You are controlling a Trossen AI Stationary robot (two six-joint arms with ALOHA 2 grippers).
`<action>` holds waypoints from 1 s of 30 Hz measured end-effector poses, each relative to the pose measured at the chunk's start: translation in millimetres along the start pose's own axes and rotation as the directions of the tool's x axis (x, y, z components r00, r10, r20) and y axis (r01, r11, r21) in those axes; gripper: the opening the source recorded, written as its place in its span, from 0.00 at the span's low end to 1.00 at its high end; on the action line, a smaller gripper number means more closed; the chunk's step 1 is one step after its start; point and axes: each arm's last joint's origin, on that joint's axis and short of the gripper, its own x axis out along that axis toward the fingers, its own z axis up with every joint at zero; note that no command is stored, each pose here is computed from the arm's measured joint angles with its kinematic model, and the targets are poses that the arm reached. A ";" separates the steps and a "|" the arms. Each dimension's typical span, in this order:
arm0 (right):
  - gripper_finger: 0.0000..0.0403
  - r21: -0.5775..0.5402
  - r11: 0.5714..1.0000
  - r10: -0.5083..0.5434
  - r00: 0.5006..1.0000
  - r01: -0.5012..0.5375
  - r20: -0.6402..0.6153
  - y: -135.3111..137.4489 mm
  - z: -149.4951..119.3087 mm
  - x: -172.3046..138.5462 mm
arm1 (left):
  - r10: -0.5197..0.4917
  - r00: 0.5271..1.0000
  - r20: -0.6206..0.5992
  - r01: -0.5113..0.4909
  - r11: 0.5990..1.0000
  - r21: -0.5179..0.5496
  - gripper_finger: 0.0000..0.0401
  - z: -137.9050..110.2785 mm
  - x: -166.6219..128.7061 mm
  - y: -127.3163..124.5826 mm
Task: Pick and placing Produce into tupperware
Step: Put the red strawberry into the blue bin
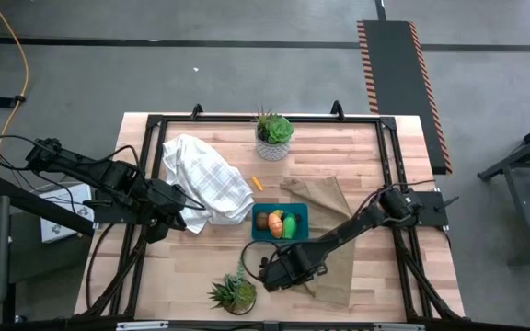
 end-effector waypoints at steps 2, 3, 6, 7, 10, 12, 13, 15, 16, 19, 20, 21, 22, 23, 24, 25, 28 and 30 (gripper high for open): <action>0.35 0.000 1.000 -0.005 1.000 0.005 0.010 1.0 -1.1 -7.1 | 0.000 1.000 0.000 0.000 1.000 0.000 0.10 0.0 0.0 0.0; 0.35 0.000 1.000 -0.006 1.000 0.006 0.018 1.4 -1.6 -10.7 | 0.000 1.000 0.000 0.000 1.000 0.000 0.10 0.0 0.0 0.0; 0.35 -0.007 1.000 0.025 0.999 -0.025 0.033 5.6 -3.2 -19.1 | 0.000 1.000 0.000 0.000 1.000 0.000 0.10 0.0 0.0 0.0; 0.35 -0.007 1.000 0.031 0.999 -0.030 0.037 6.4 -3.4 -21.1 | 0.000 1.000 0.000 0.000 1.000 0.000 0.10 0.0 0.0 0.0; 0.35 -0.015 0.999 0.053 0.998 -0.052 0.036 9.2 -4.5 -26.5 | 0.000 1.000 0.000 0.000 1.000 0.000 0.10 0.1 0.1 0.0; 0.35 -0.024 0.998 0.062 0.997 -0.061 0.034 10.4 -5.3 -29.7 | 0.000 1.000 0.000 0.000 1.000 0.000 0.10 0.1 0.1 0.0; 0.35 -0.031 0.997 0.069 0.997 -0.068 0.033 11.3 -5.8 -31.7 | 0.000 1.000 0.000 0.000 1.000 0.000 0.10 0.0 0.0 0.0; 0.35 -0.034 0.996 0.086 0.996 -0.085 0.029 13.3 -6.9 -35.7 | 0.000 1.000 0.000 0.000 1.000 0.000 0.10 0.1 0.0 0.0; 0.35 -0.036 0.995 0.094 0.995 -0.092 0.028 14.2 -7.4 -37.7 | 0.000 1.000 0.000 0.000 1.000 0.000 0.10 0.1 0.0 0.0; 0.35 -0.048 0.992 0.119 0.993 -0.118 0.023 17.1 -9.2 -45.1 | 0.000 1.000 0.000 0.000 1.000 0.000 0.10 0.0 0.1 0.0; 0.35 -0.055 0.990 0.130 0.991 -0.128 0.021 18.2 -9.8 -48.0 | 0.000 1.000 0.000 0.000 1.000 0.000 0.10 0.0 0.1 0.0; 0.35 -0.064 0.989 0.137 0.990 -0.136 0.020 19.0 -10.5 -50.8 | 0.000 1.000 0.000 0.000 1.000 0.000 0.10 0.0 0.0 0.0; 0.35 -0.069 0.988 0.143 0.989 -0.142 0.020 19.6 -11.1 -53.8 | 0.000 1.000 0.000 0.000 1.000 0.000 0.10 0.0 0.1 0.0; 0.35 -0.071 0.987 0.147 0.989 -0.145 0.019 20.0 -11.5 -56.5 | 0.000 1.000 0.000 0.000 1.000 0.000 0.10 0.0 0.0 0.0; 0.35 -0.075 0.986 0.149 0.989 -0.147 0.021 20.3 -11.3 -59.7 | 0.000 1.000 0.000 0.000 1.000 0.000 0.10 0.1 0.1 0.0; 0.35 -0.076 0.986 0.152 0.988 -0.149 0.026 20.5 -10.8 -63.2 | 0.001 1.000 0.000 -0.001 1.000 -0.001 0.10 0.0 0.1 0.0; 0.35 -0.093 0.985 0.151 0.987 -0.145 0.059 19.9 -9.2 -74.3 | 0.001 1.000 0.000 -0.001 1.000 -0.001 0.10 0.0 0.1 0.1; 0.35 -0.101 0.986 0.142 0.987 -0.135 0.070 18.8 -5.9 -82.7 | 0.000 1.000 0.000 0.000 1.000 0.000 0.10 0.0 0.0 0.0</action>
